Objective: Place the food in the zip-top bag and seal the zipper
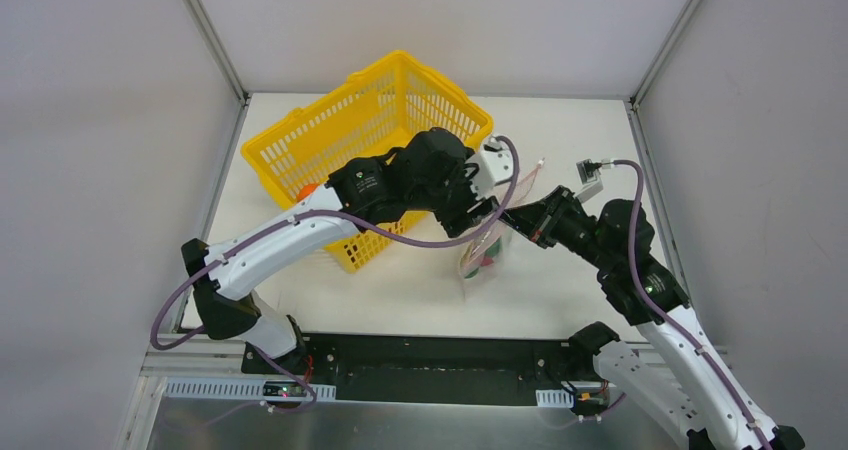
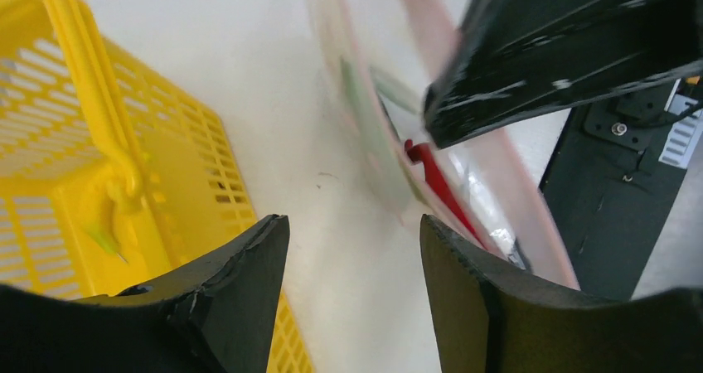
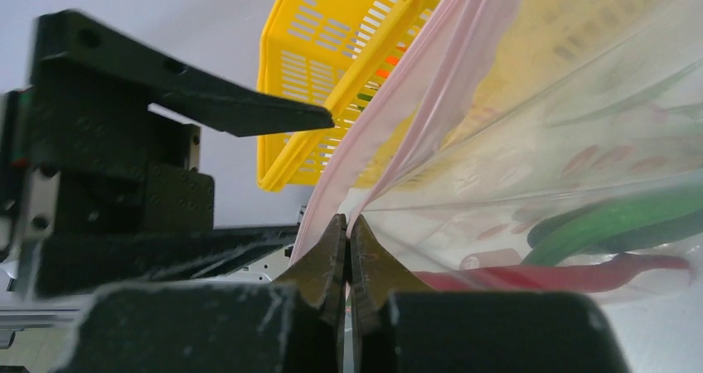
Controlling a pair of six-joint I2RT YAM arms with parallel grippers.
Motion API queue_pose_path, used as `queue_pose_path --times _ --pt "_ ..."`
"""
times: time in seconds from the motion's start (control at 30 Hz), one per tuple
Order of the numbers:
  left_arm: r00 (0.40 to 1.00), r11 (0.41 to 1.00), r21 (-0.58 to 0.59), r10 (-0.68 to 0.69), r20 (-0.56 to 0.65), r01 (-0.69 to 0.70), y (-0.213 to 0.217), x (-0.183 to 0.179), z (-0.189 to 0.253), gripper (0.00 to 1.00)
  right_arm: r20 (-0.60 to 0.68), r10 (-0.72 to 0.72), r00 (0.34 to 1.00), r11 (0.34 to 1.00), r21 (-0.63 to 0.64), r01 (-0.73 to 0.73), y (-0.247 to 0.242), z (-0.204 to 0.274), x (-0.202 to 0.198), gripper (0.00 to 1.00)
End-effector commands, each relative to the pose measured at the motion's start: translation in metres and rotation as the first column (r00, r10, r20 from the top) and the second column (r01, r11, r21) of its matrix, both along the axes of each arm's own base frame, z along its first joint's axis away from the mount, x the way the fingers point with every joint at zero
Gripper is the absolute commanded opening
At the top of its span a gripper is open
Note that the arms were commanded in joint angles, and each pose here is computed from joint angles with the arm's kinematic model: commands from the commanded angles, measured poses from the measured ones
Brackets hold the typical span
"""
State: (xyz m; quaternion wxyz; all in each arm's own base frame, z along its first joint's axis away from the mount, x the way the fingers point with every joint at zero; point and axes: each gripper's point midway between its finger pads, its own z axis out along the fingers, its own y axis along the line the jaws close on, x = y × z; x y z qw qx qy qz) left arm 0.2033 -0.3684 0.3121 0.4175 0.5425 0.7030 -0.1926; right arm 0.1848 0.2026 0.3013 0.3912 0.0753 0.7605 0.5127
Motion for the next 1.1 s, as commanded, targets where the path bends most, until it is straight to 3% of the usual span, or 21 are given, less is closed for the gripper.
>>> queue_pose_path --times 0.0,0.43,0.67,0.93,1.0,1.07 --pt "0.979 0.952 -0.248 0.147 -0.142 -0.179 0.009 0.007 0.031 0.61 0.061 -0.011 0.998 1.000 0.015 0.010 -0.002 0.014 0.003 0.00" --pt "0.966 0.891 -0.415 0.085 -0.244 -0.184 0.006 -0.013 0.052 0.63 0.036 -0.014 0.999 1.000 -0.002 0.014 0.000 0.006 0.007 0.00" --pt "0.945 0.945 -0.304 0.019 -0.327 -0.124 -0.006 -0.025 0.031 0.58 0.027 -0.011 1.000 1.000 -0.003 0.011 0.002 0.004 0.009 0.00" --pt "0.928 0.965 -0.166 0.135 -0.347 -0.202 -0.003 -0.010 -0.002 0.47 0.031 -0.014 0.999 1.000 0.000 0.014 0.001 0.006 0.009 0.00" --pt "0.925 0.970 -0.139 0.138 -0.353 -0.198 -0.002 -0.010 -0.009 0.41 0.033 -0.017 0.999 1.000 0.001 0.017 0.001 0.006 0.009 0.00" --pt "0.923 0.976 -0.121 0.125 -0.365 -0.180 -0.003 -0.013 -0.012 0.27 0.040 -0.026 0.999 1.000 0.001 0.026 0.000 0.009 0.010 0.00"
